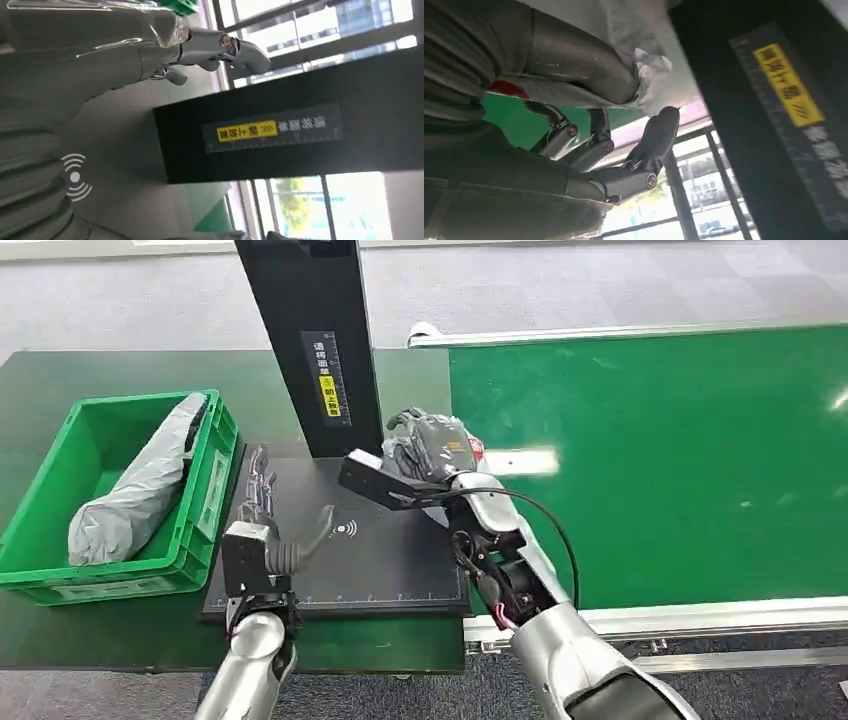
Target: Moved the parcel from conveyor to table for the left to box.
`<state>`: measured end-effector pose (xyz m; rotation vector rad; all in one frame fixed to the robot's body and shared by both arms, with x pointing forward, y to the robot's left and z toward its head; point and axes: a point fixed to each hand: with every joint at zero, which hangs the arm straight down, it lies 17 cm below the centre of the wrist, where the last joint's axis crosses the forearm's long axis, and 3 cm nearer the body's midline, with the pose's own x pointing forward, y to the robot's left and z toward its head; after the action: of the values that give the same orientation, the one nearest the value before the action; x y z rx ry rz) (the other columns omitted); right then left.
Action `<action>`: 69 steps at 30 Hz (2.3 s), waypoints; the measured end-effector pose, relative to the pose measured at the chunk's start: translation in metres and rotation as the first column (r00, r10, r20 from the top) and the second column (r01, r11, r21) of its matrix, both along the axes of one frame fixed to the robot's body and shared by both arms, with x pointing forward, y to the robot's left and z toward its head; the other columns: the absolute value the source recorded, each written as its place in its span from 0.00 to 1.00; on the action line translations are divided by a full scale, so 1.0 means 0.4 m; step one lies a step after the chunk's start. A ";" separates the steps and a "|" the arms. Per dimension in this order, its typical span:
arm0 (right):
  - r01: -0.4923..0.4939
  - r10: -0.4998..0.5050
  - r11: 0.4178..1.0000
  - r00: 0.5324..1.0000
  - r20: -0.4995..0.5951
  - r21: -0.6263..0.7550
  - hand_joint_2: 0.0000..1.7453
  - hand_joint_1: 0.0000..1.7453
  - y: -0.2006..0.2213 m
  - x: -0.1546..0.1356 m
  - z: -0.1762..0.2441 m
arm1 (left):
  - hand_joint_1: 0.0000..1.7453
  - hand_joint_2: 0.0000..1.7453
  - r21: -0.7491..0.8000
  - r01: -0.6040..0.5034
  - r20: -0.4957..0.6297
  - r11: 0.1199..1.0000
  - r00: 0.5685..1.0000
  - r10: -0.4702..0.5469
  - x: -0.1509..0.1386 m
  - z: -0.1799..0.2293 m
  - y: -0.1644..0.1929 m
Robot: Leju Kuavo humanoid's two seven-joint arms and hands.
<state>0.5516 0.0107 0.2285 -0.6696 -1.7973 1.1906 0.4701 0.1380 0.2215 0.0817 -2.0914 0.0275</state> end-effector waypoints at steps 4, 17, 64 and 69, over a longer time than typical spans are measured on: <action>-0.010 0.010 1.000 1.000 -0.009 0.012 1.00 1.00 0.017 -0.005 0.003 | 0.00 1.00 -0.002 -0.009 -0.015 1.000 1.000 0.008 0.009 -0.012 0.003; -0.050 0.054 0.996 0.997 -0.058 0.068 1.00 1.00 0.046 -0.015 -0.001 | 0.00 1.00 -0.052 -0.133 -0.061 0.990 0.990 0.129 0.026 -0.047 0.085; -0.005 -0.059 0.858 0.992 0.109 0.513 1.00 0.00 -0.332 -0.141 0.106 | 0.00 1.00 0.024 0.056 -0.004 0.998 0.998 -0.055 -0.019 -0.009 -0.015; 0.096 -0.179 0.810 0.980 0.089 0.578 1.00 0.00 -0.455 -0.206 0.013 | 0.00 1.00 0.174 0.249 0.012 0.953 0.967 -0.255 -0.096 -0.002 -0.166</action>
<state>0.4691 -0.1714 0.2337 -0.5187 -2.0475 0.4589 0.4315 0.0716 0.2207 -0.0837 -2.1205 -0.3088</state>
